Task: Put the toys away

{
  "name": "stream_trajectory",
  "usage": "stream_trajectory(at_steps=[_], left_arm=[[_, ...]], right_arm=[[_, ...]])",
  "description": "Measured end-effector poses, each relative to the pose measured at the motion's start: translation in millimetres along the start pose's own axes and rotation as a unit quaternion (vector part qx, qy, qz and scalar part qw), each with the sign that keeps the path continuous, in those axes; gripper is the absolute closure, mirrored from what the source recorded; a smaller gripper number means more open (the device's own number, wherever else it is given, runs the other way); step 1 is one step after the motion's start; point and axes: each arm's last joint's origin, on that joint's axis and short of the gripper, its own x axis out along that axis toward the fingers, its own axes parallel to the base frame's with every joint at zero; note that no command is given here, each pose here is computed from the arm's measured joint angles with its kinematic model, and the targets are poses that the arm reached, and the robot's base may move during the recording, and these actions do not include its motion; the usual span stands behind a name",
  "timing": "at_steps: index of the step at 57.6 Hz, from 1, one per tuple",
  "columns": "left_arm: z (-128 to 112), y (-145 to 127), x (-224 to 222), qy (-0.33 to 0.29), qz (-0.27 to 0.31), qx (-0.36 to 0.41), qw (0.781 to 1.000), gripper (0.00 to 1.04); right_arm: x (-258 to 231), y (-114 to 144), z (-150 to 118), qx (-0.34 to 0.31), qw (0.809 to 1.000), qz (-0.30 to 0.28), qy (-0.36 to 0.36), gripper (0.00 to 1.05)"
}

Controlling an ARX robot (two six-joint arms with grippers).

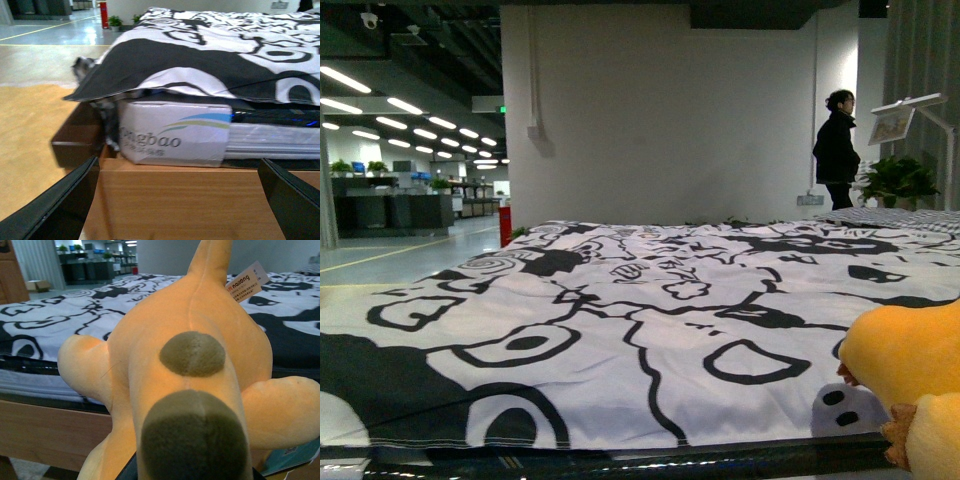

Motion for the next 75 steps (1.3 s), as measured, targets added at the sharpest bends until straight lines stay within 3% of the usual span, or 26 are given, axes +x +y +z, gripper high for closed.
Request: stream_trajectory(at_steps=[75], left_arm=[[-0.1,-0.2,0.1,0.001,-0.003,0.000,1.000,0.06]], right_arm=[[-0.2,-0.5,-1.1,-0.002,1.000,-0.007,0.001,0.95]])
